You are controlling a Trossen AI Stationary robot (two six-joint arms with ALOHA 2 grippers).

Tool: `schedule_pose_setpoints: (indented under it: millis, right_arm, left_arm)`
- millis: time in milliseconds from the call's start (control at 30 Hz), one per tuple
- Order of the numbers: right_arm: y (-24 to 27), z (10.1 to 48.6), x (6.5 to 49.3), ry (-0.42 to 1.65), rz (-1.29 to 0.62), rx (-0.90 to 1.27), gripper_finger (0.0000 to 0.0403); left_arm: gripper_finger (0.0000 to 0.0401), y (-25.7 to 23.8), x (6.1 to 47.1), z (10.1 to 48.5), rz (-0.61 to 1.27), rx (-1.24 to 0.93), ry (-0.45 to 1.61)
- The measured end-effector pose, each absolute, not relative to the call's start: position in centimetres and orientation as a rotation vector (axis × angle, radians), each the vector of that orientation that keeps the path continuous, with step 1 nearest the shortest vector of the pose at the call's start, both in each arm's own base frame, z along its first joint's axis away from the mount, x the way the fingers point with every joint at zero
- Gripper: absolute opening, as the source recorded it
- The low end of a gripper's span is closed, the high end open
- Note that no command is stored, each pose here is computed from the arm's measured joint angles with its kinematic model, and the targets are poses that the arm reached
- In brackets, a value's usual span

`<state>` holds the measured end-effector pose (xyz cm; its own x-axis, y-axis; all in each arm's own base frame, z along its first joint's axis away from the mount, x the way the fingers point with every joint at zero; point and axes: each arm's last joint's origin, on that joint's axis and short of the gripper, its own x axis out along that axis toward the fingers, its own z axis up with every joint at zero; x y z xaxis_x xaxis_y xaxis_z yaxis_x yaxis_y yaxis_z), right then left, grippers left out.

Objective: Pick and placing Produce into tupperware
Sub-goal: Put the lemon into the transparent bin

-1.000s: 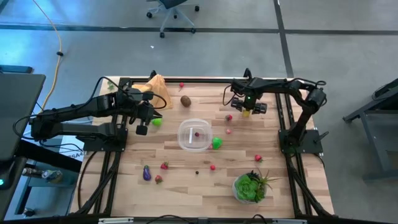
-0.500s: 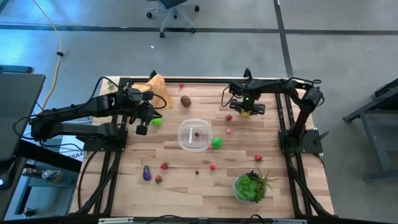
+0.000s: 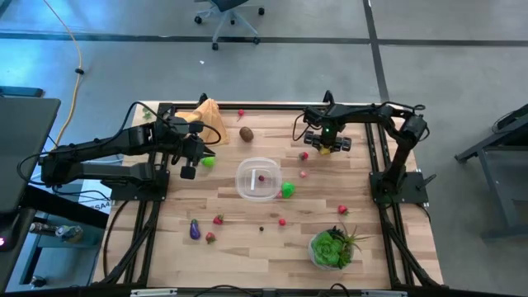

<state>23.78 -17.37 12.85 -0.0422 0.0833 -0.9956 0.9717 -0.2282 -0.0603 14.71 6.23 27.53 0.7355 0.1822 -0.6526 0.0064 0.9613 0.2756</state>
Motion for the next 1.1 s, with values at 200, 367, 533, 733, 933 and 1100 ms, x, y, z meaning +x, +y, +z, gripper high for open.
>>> schedule_pose_setpoints:
  millis: [200, 367, 533, 733, 933, 1100]
  right_arm:
    - [-17.4, 12.8, 23.8, 1.217, -1.347, 1.343, 0.0194]
    - [-17.4, 12.8, 23.7, 1.234, -1.327, 1.31, 0.0187]
    - [-17.4, 13.6, 23.6, 1.226, -1.287, 1.261, 0.0191]
    - [-17.5, 15.0, 23.4, 1.197, -1.233, 1.141, 0.0191]
    - [-17.1, 16.2, 23.7, 1.193, -1.123, 1.011, 0.0191]
    - [-16.4, 17.3, 24.5, 1.156, -1.007, 0.912, 0.0183]
  left_arm:
    - [0.001, 6.2, 14.7, 27.5, 0.098, 0.269, 0.74]
    - [0.001, 6.2, 14.7, 27.5, 0.098, 0.268, 0.74]
    - [0.001, 6.2, 14.7, 27.5, 0.098, 0.269, 0.74]
    - [0.001, 6.2, 14.7, 27.5, 0.098, 0.268, 0.74]
    - [0.001, 6.2, 14.7, 27.5, 0.098, 0.269, 0.74]
    - [0.001, 6.2, 14.7, 27.5, 0.098, 0.268, 0.74]
